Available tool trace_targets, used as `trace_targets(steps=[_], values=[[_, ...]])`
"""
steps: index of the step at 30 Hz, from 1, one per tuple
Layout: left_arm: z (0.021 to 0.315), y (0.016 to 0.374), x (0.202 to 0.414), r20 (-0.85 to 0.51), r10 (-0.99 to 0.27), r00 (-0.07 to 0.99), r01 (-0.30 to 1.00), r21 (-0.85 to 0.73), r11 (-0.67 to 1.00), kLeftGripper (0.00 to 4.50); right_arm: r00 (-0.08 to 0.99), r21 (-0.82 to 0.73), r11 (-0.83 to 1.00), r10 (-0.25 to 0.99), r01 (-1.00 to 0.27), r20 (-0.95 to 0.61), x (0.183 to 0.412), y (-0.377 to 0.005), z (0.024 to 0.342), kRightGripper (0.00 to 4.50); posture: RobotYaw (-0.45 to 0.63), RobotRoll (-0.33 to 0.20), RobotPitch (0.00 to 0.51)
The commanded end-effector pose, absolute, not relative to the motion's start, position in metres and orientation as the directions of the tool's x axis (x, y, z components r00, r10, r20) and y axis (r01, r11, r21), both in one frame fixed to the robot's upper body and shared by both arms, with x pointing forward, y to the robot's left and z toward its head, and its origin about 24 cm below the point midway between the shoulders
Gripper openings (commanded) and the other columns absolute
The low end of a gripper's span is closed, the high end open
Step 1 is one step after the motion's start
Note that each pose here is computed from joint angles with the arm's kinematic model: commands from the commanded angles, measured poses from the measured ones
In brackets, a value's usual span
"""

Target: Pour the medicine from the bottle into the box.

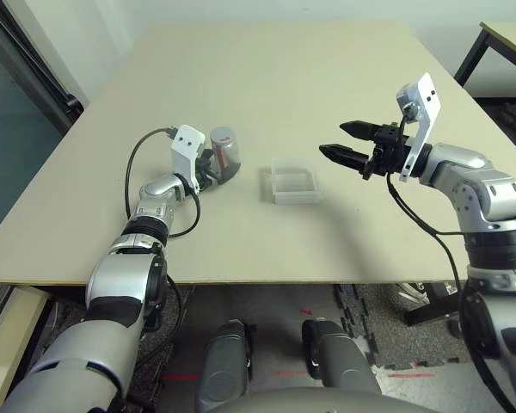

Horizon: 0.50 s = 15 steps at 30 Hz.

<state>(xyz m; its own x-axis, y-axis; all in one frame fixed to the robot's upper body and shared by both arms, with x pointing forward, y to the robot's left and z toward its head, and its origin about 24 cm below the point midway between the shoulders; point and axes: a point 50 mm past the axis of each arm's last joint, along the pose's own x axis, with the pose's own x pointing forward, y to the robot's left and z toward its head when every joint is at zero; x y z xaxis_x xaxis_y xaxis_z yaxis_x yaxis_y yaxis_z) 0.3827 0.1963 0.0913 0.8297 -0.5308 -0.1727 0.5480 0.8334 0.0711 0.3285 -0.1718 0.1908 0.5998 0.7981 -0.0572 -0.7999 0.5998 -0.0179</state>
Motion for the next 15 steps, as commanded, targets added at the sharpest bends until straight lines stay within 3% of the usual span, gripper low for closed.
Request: trace_targets(steps=[1,15], values=[[0.0955,0.1932,0.3853,-0.167,-0.535,0.828,0.553,0.088,0.829,4.47,0.591,-0.028,0.591,0.805,-0.806,-0.049,0.3265,-0.1679,0.1947,4.5,-0.08,0.0,0.088],[0.0979,0.1885,0.3878,-0.167,-0.534,0.829,0.552,0.09,0.829,4.47,0.598,-0.031,0.597,0.8,-0.801,-0.041,0.3256,-0.1683,0.1961,4.5,-0.09,0.0,0.082]])
